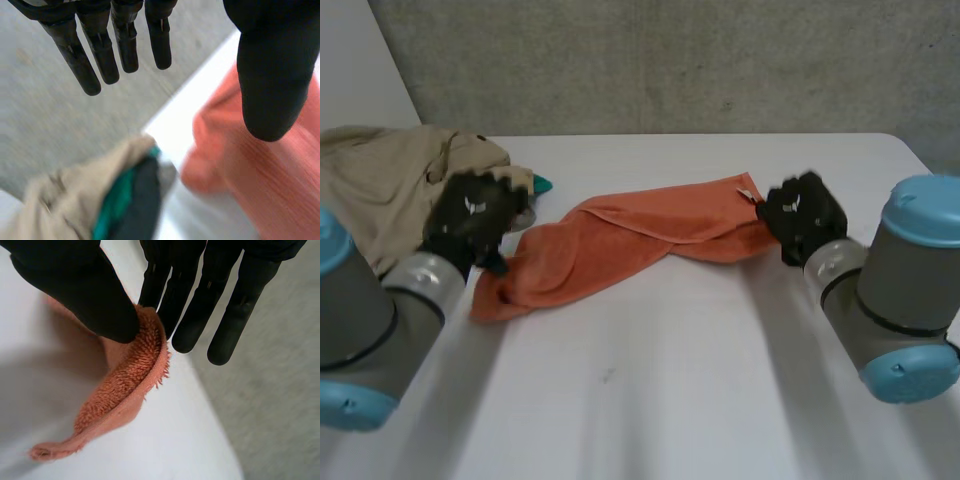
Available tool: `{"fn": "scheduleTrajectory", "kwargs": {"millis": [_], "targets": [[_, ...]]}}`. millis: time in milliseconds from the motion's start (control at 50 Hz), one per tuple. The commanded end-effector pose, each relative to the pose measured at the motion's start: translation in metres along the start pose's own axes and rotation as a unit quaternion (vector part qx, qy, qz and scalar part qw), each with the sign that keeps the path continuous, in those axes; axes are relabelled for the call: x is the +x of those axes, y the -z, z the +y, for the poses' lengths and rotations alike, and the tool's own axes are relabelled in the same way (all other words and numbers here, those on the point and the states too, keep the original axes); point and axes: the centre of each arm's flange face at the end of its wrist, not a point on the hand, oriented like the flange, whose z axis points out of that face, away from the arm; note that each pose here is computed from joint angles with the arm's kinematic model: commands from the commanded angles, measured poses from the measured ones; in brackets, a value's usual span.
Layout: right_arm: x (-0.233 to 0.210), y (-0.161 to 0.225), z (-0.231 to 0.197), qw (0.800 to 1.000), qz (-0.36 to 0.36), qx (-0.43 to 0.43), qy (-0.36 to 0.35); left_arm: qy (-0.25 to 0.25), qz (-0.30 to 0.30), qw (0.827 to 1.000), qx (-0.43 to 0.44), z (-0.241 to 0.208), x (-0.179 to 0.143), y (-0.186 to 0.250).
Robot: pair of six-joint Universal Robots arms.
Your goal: Fold the laundry.
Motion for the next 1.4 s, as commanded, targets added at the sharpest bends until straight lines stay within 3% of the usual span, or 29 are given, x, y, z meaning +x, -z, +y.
{"fn": "scheduleTrajectory", "kwargs": {"millis": [20, 220, 320, 420, 500, 580, 660, 720, 820, 880, 960, 1100, 1200, 1400], "targets": [[0.046, 0.023, -0.073, 0.985, 0.063, 0.161, -0.011, 0.048, 0.003, 0.998, 0.035, -0.026, -0.004, -0.041], [0.088, 0.072, -0.147, 0.941, 0.084, 0.326, -0.022, 0.08, 0.049, 0.996, -0.004, -0.009, 0.015, -0.097], [0.101, 0.101, -0.175, 0.918, 0.076, 0.387, -0.042, 0.082, 0.117, 0.989, -0.03, 0.014, 0.057, -0.108], [0.113, 0.109, -0.183, 0.911, 0.079, 0.401, -0.06, 0.072, 0.16, 0.983, -0.052, 0.032, 0.094, -0.104], [0.112, 0.09, -0.158, 0.933, 0.063, 0.345, -0.078, 0.042, 0.121, 0.99, -0.058, 0.035, 0.084, -0.107], [0.09, 0.05, -0.097, 0.974, 0.016, 0.191, -0.118, 0.037, 0.036, 0.997, -0.052, 0.018, 0.045, -0.104], [0.072, 0.025, -0.041, 0.986, -0.009, 0.046, -0.16, 0.053, 0.008, 0.998, -0.028, 0.004, 0.018, -0.099], [0.061, 0.015, -0.014, 0.979, -0.022, -0.026, -0.201, 0.066, 0.011, 0.998, -0.02, 0.001, 0.008, -0.095], [0.043, -0.009, 0.034, 0.938, -0.04, -0.124, -0.321, 0.093, 0.044, 0.995, -0.016, 0.004, -0.006, -0.094], [0.035, -0.022, 0.047, 0.915, -0.05, -0.142, -0.373, 0.108, 0.06, 0.992, -0.03, 0.013, -0.012, -0.097], [0.023, -0.04, 0.057, 0.899, -0.06, -0.15, -0.406, 0.124, 0.075, 0.987, -0.066, 0.027, -0.011, -0.103], [0.003, -0.069, 0.061, 0.89, -0.071, -0.142, -0.428, 0.138, 0.086, 0.98, -0.117, 0.038, -0.009, -0.099], [-0.014, -0.09, 0.064, 0.879, -0.078, -0.131, -0.453, 0.143, 0.084, 0.981, -0.105, 0.029, -0.009, -0.091], [-0.043, -0.11, 0.065, 0.884, -0.088, -0.117, -0.443, 0.14, 0.073, 0.984, -0.08, 0.016, -0.015, -0.075]]}}
